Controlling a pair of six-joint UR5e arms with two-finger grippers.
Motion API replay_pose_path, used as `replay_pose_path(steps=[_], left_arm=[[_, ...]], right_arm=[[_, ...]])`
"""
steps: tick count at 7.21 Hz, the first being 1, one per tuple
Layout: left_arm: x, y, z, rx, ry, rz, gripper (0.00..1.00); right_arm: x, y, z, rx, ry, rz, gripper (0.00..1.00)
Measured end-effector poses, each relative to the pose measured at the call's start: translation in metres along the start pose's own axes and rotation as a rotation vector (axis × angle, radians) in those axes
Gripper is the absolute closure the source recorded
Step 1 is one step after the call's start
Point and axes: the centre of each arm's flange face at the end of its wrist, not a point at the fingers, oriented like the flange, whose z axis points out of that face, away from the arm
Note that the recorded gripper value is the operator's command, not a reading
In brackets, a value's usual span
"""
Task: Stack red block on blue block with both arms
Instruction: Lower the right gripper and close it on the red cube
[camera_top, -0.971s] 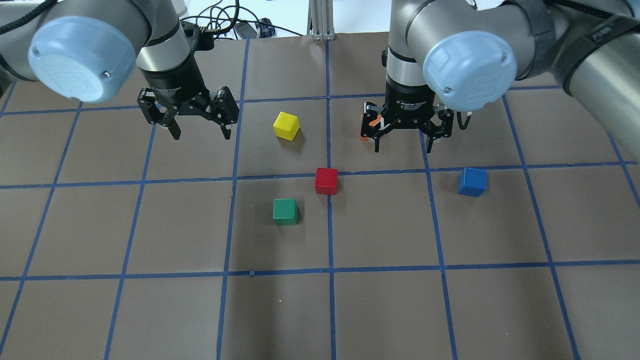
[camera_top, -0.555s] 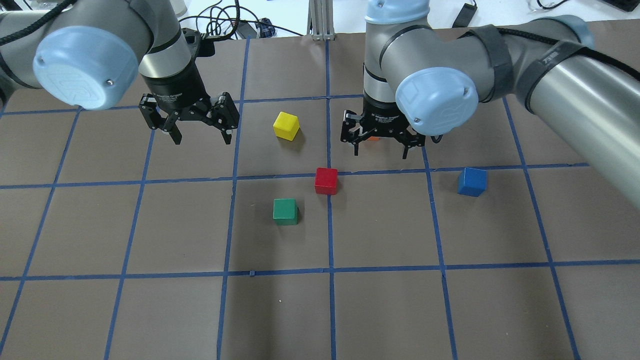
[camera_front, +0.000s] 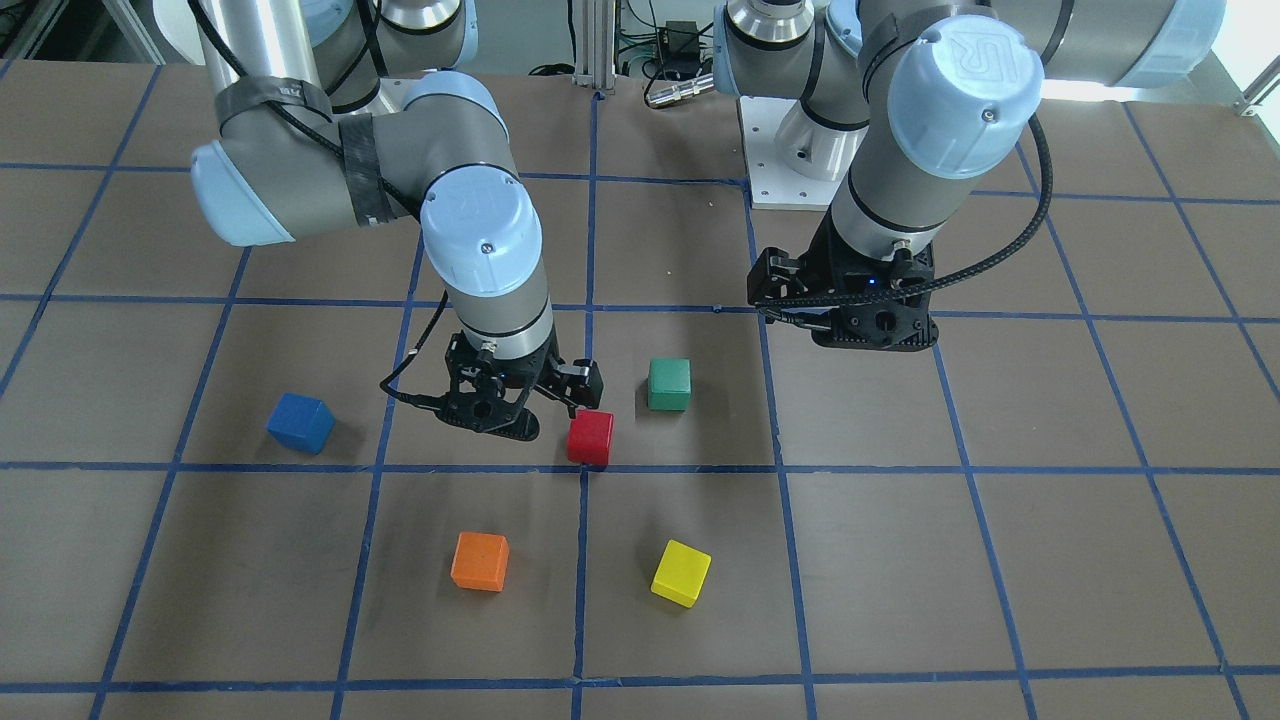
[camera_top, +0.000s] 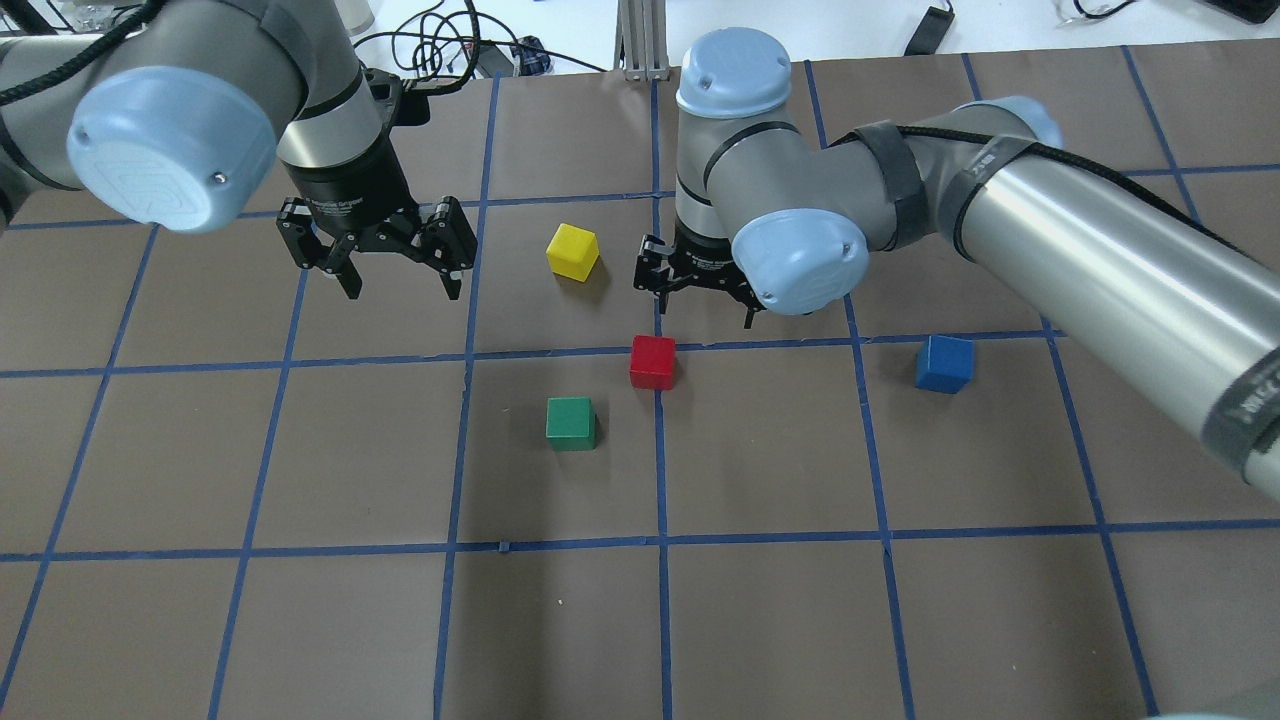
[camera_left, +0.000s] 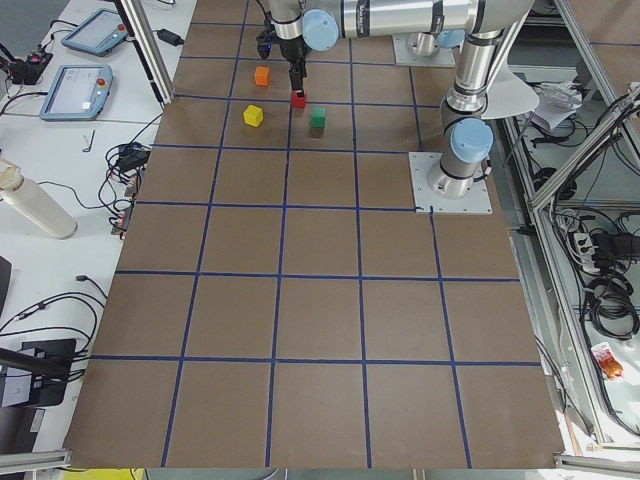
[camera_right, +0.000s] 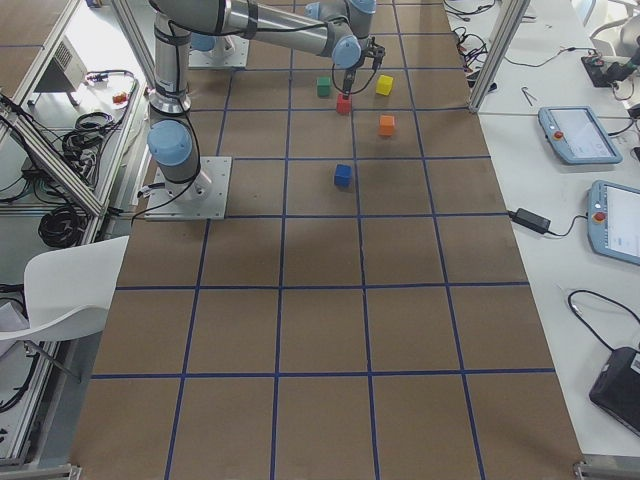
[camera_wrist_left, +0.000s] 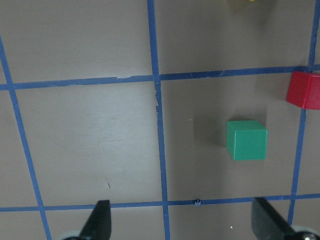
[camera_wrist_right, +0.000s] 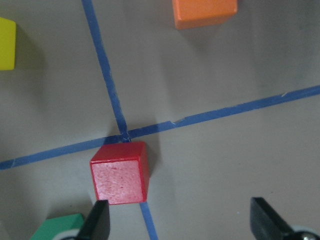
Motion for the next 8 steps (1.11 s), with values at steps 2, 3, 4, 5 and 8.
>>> replay_pose_path(steps=[2, 3, 4, 5, 8], left_arm=[[-0.007, 0.002, -0.003, 0.006, 0.003, -0.006, 0.00], [-0.008, 0.003, -0.003, 0.005, 0.004, -0.009, 0.00], [-0.008, 0.004, -0.001, 0.003, 0.004, -0.012, 0.00], [-0.008, 0.005, 0.000, 0.002, 0.004, -0.014, 0.00], [-0.008, 0.005, 0.001, 0.007, 0.004, -0.015, 0.00]], right_arm=[[-0.021, 0.003, 0.019, 0.005, -0.043, 0.009, 0.00], [-0.027, 0.002, 0.028, -0.001, -0.066, 0.016, 0.00], [-0.030, 0.001, 0.035, -0.008, -0.075, 0.031, 0.00], [-0.032, 0.001, 0.040, -0.015, -0.076, 0.057, 0.00], [-0.034, 0.000, 0.063, -0.050, -0.057, 0.120, 0.00]])
